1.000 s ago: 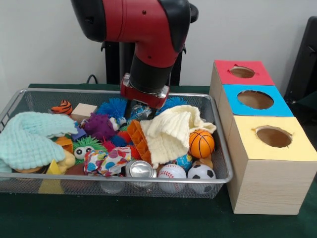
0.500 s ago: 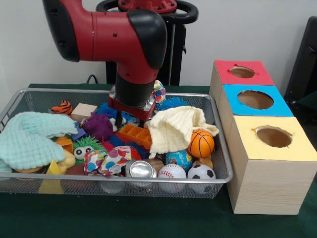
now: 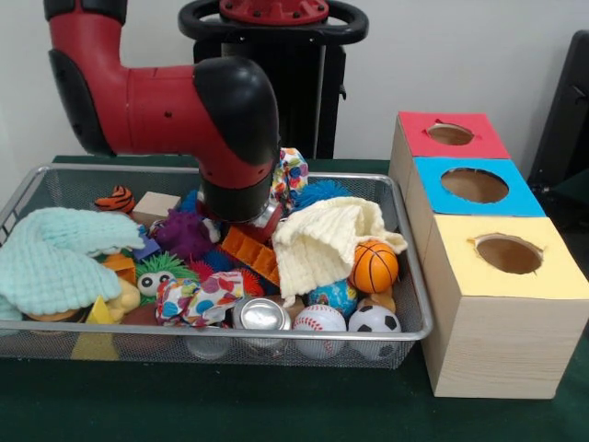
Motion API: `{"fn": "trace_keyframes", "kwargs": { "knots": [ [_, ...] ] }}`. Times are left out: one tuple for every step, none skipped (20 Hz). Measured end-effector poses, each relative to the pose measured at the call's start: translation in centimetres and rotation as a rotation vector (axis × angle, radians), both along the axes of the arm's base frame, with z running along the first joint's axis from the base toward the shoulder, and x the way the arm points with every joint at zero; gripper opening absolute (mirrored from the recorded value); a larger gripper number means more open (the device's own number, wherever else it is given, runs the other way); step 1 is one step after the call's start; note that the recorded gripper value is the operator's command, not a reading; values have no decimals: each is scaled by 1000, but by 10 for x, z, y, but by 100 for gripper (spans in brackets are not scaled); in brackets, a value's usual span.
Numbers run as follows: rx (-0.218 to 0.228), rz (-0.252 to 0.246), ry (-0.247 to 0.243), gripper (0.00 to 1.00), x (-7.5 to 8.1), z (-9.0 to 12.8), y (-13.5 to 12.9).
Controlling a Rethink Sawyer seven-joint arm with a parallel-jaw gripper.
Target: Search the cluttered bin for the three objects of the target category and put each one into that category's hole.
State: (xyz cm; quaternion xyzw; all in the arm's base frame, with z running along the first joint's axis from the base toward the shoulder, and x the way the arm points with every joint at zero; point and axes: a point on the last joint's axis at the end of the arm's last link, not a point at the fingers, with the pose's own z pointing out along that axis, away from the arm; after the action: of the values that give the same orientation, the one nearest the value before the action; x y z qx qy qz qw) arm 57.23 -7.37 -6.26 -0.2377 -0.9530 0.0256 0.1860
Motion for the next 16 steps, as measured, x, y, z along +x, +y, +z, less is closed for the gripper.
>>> {"fn": "trace_keyframes", "kwargs": {
  "knots": [
    [21,-33,18,100,0,-4,-5],
    [27,-42,24,100,0,-5,-7],
    [36,-55,34,100,0,-6,-9],
    [38,-58,36,100,0,-6,-9],
    [46,-67,42,100,0,-7,-10],
    [53,-75,49,100,0,-7,-11],
    [62,-85,57,100,0,-8,-12],
    [70,-94,65,100,-1,-8,-13],
    [78,-103,74,100,-1,-9,-13],
    [85,-111,81,100,0,-9,-14],
    [88,-115,86,100,0,-9,-14],
    [98,-126,96,100,1,-10,-15],
    [102,-130,101,100,1,-10,-15],
    [111,-139,112,100,2,-11,-16],
    [118,-148,121,100,4,-12,-17],
    [121,-151,124,100,4,-12,-17]
  ]
}}
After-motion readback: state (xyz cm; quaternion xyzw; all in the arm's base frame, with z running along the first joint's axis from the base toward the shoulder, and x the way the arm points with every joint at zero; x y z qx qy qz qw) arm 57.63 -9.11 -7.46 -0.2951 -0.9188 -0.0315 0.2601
